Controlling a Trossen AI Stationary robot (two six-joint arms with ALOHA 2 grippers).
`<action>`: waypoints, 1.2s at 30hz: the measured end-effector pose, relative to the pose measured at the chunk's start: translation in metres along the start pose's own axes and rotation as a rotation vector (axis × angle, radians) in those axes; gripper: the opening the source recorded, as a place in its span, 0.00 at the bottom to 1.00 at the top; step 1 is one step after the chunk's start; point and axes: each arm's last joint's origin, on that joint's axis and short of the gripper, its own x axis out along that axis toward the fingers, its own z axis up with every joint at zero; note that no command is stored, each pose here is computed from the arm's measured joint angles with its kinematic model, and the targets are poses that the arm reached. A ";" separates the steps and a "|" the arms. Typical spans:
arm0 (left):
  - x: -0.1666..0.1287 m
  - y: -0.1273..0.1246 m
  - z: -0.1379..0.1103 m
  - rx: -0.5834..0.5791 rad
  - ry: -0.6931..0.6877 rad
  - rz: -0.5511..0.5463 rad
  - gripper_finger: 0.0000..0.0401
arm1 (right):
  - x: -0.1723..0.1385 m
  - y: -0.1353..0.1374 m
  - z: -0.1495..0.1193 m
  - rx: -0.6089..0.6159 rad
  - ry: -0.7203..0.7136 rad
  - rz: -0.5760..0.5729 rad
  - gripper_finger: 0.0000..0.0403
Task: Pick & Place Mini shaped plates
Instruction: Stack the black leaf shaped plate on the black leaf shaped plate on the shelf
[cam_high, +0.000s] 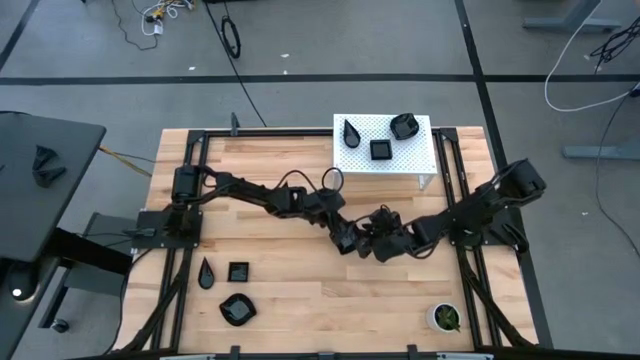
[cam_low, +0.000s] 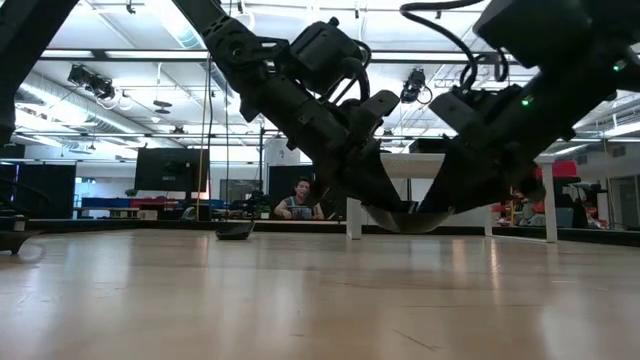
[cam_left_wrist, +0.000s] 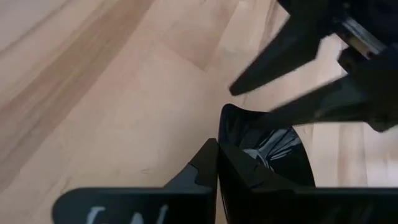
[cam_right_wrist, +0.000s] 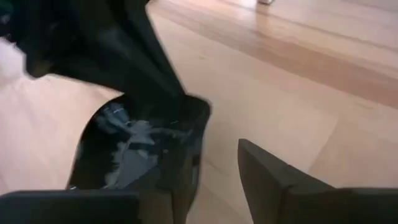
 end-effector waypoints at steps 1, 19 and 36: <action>0.000 0.000 0.000 0.000 0.000 -0.001 0.04 | 0.001 0.000 0.001 -0.002 -0.001 -0.001 0.32; -0.002 0.002 0.004 0.024 0.003 -0.029 0.13 | 0.003 0.000 0.001 -0.019 0.042 0.024 0.01; -0.071 -0.015 0.010 0.189 0.169 0.128 0.55 | -0.045 0.016 -0.011 -0.088 0.096 0.205 0.00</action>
